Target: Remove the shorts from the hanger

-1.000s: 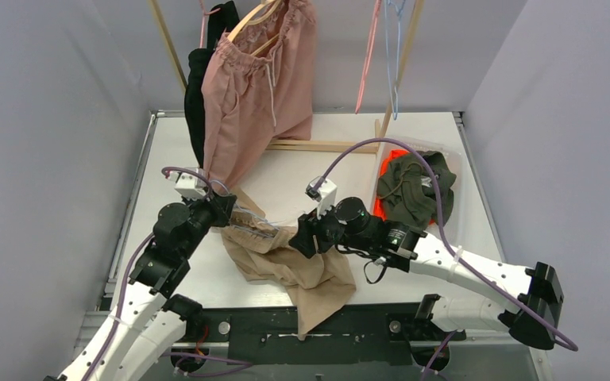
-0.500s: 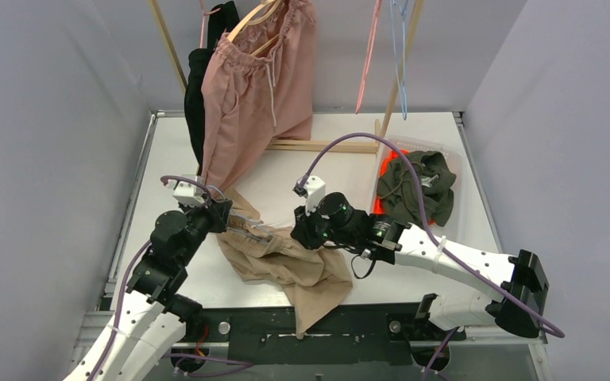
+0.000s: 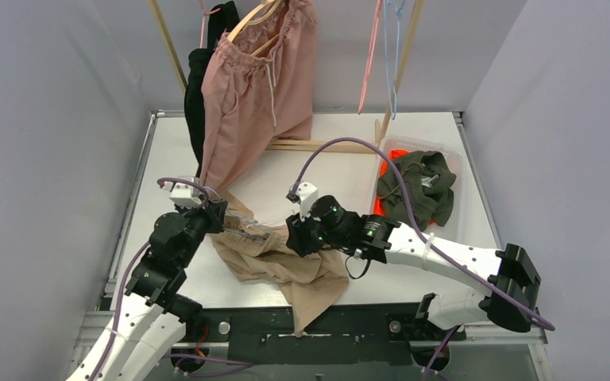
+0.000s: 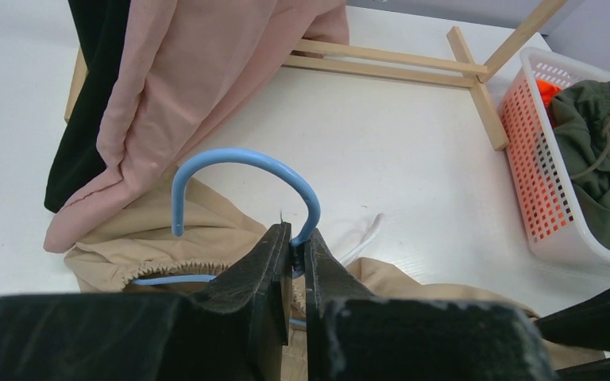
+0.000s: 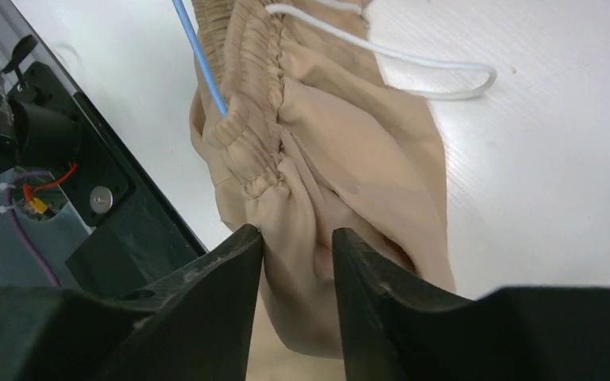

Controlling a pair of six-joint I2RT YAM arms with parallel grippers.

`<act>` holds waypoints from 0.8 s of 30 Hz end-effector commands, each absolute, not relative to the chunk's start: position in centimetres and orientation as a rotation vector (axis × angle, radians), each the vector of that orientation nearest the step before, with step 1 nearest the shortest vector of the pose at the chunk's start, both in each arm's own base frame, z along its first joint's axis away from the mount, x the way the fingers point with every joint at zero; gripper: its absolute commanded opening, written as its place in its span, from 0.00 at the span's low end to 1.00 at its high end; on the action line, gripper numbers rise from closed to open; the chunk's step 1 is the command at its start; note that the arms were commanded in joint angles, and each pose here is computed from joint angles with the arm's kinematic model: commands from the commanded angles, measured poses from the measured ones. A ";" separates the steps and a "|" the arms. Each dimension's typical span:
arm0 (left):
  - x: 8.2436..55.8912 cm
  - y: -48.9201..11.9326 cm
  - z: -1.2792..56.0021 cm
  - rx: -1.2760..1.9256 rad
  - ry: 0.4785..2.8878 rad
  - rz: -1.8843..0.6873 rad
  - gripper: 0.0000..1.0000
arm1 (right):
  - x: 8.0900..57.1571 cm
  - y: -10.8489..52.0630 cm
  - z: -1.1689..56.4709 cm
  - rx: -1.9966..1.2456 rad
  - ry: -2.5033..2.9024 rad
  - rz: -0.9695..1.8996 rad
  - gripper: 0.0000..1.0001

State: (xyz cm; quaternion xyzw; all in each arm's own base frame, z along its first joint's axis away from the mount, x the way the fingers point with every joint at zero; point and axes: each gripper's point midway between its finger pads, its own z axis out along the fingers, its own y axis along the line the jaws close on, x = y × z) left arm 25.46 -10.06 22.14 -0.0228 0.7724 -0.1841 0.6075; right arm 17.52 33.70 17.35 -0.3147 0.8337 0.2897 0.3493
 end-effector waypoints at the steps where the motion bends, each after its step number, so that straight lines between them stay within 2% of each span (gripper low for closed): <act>1: 25.9 -9.1 23.4 -0.079 1.737 -0.380 0.00 | 17.4 35.2 19.2 -0.871 2.095 0.781 0.27; 3: 25.9 -8.8 23.4 -0.085 1.737 -0.367 0.00 | 18.2 34.3 19.4 -0.822 2.101 0.717 0.08; 4: 25.8 -8.8 23.4 -0.085 1.737 -0.367 0.00 | 18.6 33.7 19.6 -0.787 2.101 0.689 0.02; 5: 25.8 -8.8 23.4 -0.085 1.736 -0.367 0.00 | 18.9 33.1 19.9 -0.753 2.091 0.672 0.00; 10: 26.0 -7.9 23.7 -0.144 1.727 -0.333 0.00 | 19.8 30.0 21.2 -0.588 2.047 0.652 0.02; 17: 25.8 -5.6 23.9 -0.274 1.716 -0.254 0.00 | 21.8 26.1 20.3 -0.396 2.107 0.565 0.02; 24: 25.6 -4.2 23.8 -0.334 1.711 -0.194 0.00 | 24.1 22.2 21.1 -0.162 2.071 0.410 0.03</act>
